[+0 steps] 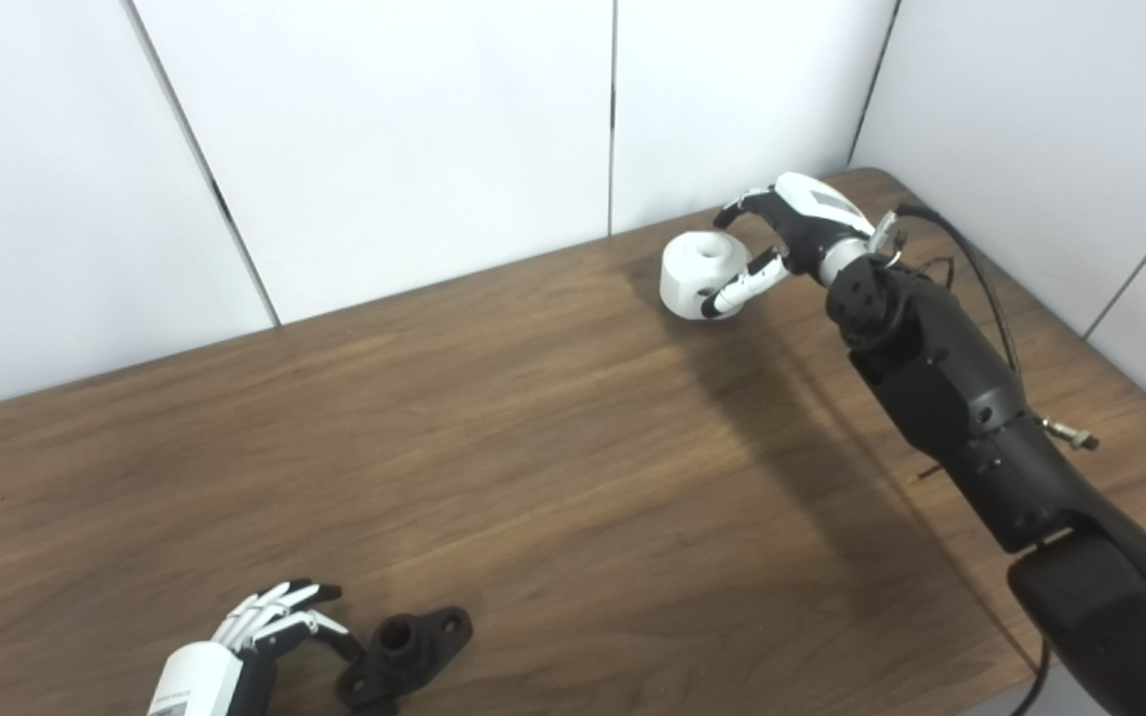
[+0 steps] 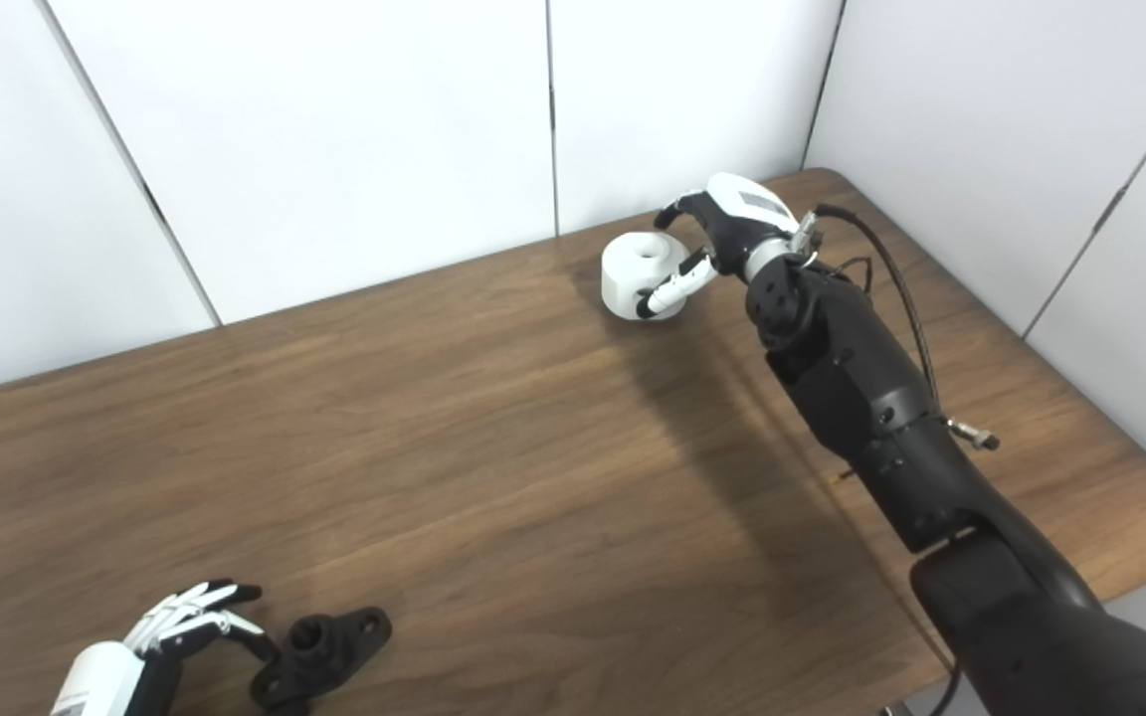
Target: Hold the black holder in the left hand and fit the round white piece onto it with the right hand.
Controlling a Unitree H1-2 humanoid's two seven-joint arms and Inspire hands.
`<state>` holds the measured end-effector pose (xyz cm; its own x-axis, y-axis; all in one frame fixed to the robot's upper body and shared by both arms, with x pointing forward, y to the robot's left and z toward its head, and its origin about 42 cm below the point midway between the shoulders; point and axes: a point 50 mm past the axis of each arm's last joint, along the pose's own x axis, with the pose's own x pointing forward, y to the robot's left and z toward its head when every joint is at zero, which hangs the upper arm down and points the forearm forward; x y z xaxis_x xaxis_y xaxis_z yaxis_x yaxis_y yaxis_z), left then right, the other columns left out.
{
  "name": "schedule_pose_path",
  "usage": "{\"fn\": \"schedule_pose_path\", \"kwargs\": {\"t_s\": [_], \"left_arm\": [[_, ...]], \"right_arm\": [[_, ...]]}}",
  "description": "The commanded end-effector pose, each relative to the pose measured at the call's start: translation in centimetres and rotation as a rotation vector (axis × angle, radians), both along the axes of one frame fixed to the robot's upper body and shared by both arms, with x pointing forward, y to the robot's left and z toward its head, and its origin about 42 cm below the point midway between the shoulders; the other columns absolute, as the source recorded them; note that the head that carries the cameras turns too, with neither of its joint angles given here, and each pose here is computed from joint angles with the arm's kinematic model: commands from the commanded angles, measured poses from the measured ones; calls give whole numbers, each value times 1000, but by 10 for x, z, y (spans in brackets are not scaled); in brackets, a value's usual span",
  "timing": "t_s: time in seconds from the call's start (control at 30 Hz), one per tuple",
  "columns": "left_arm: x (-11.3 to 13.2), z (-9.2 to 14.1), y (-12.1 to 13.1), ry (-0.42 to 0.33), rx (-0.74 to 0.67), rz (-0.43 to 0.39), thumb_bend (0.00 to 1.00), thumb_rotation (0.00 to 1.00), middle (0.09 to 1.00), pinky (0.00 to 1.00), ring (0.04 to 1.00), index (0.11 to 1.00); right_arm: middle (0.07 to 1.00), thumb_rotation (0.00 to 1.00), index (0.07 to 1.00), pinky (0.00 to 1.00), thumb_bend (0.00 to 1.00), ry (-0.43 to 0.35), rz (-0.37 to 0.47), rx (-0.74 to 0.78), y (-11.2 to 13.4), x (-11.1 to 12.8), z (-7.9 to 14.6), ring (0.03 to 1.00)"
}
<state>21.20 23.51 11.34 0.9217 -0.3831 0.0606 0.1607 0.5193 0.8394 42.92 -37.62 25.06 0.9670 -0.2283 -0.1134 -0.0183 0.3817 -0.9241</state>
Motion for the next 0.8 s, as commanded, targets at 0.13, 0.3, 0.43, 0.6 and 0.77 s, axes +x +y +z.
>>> {"fn": "schedule_pose_path", "kwargs": {"t_s": [0.13, 0.3, 0.43, 0.6, 0.77], "left_arm": [[-8, -11, 13, 90, 63, 51, 514, 42, 786, 868, 855, 488], [-8, -11, 12, 86, 68, 50, 514, 41, 787, 869, 855, 488], [-9, -11, 12, 84, 58, 51, 514, 41, 785, 863, 852, 488], [-9, -9, 11, 86, 61, 52, 514, 41, 786, 862, 853, 488], [-10, -8, 11, 93, 56, 53, 514, 41, 790, 866, 858, 489]], "right_arm": [[914, 285, 744, 1000, 917, -93, 11, -62, -3, 14, 37, 992], [909, 286, 729, 1000, 919, -101, 34, -68, -1, 17, 35, 985], [913, 288, 730, 1000, 912, -101, 45, -69, 1, 19, 34, 988], [915, 286, 730, 1000, 907, -101, 51, -66, 3, 19, 33, 990], [918, 276, 738, 1000, 904, -99, 51, -49, 5, 19, 31, 997]]}}
